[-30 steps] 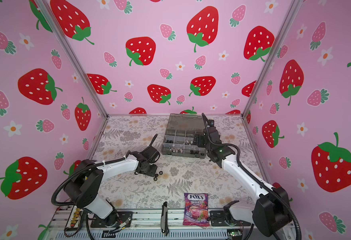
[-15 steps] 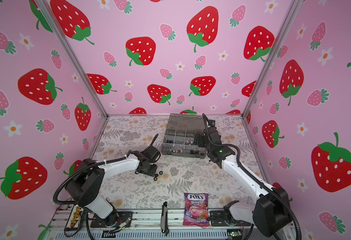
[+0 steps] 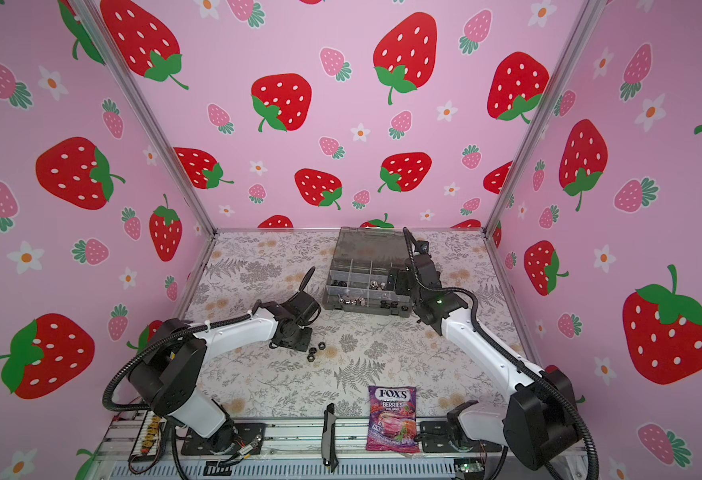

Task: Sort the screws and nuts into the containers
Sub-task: 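Lower the left gripper around a black hex nut and close it, then lift the black nut and carry it over the organizer box with the left gripper, then drop the black nut in the box with the left gripper while the right moves off, then draw the left arm back while the right gripper lowers onto a black hex nut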

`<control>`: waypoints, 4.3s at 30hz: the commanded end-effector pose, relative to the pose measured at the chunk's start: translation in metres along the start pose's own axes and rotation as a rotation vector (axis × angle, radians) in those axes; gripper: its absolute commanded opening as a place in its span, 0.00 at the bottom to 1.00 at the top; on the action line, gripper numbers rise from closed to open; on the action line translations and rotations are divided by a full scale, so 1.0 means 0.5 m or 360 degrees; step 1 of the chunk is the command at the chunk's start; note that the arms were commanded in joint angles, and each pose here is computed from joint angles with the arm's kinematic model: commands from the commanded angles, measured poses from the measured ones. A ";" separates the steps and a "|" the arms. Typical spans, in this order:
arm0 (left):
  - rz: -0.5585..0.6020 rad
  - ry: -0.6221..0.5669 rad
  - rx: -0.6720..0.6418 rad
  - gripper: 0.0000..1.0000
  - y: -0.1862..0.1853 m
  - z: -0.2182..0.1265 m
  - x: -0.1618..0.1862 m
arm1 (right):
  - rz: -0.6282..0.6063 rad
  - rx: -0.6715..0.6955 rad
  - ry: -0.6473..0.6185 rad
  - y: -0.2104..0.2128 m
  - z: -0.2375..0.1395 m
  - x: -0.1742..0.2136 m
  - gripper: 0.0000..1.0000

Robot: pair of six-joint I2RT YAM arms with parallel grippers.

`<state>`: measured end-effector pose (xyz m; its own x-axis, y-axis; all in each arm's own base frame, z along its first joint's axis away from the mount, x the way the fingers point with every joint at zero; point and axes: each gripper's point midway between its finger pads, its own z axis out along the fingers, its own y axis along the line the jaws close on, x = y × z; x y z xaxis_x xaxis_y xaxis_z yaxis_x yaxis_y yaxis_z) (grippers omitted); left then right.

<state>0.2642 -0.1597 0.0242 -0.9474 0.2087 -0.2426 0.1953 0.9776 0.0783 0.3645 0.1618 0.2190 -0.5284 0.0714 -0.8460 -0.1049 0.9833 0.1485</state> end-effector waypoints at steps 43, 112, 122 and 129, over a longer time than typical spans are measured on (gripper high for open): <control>-0.0050 -0.0357 0.0113 0.14 -0.045 -0.117 -0.158 | 0.0099 0.0008 -0.0001 -0.010 0.002 0.017 1.00; -0.1041 -0.0973 -0.0043 0.99 0.172 -0.255 -0.150 | -0.0556 -0.0471 0.0611 0.339 -0.022 0.356 0.65; -0.1332 -0.0966 -0.0089 0.99 0.276 -0.223 -0.042 | -0.0794 -0.0607 0.0842 0.425 -0.029 0.471 0.55; -0.1375 -0.0945 -0.0094 0.99 0.291 -0.212 -0.024 | -0.0858 -0.0618 0.0907 0.436 -0.018 0.497 0.49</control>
<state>0.2821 -0.0282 0.1460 -0.4856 -0.5457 -0.6830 -0.4878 0.8175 -0.3063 0.2078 0.3905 0.0511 -0.6564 -0.5520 -0.5143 -0.6691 0.7409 0.0588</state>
